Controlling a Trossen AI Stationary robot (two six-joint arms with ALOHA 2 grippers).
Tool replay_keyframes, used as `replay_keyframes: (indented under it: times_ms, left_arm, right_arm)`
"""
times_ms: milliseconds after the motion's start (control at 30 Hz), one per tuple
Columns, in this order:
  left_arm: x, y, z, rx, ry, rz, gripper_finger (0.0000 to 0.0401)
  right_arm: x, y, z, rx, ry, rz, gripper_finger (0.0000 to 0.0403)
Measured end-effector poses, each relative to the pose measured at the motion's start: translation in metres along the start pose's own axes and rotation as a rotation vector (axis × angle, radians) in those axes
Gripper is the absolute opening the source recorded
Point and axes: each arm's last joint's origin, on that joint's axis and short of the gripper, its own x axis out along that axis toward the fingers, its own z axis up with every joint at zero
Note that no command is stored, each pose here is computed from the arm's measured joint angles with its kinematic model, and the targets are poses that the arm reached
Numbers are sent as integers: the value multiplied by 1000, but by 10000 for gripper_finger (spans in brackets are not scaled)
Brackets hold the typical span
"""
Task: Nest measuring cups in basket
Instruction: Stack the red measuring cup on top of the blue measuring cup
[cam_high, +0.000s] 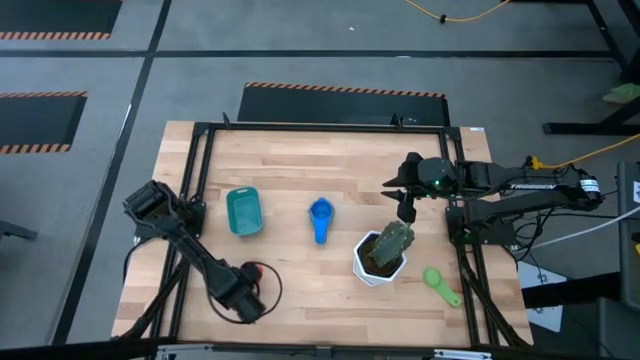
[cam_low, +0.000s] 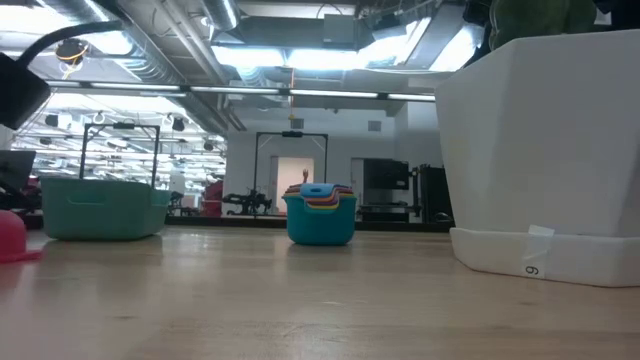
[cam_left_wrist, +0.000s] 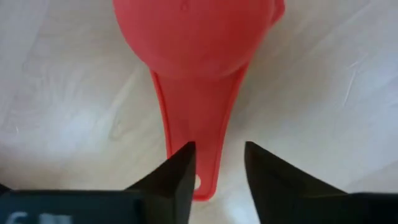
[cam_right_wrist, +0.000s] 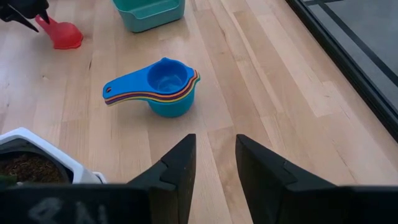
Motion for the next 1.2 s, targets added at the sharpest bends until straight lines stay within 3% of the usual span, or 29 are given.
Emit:
replay_keyframes:
  times_ms: [200, 1200]
  left_arm:
    - [0, 0, 1, -4, 16, -3, 163]
    - [-2, 5, -10, 33, 149, 38, 161]
  right_arm:
    - [0, 0, 0, 0, 0, 0, 117]
    - [0, 0, 0, 3, 0, 0, 117]
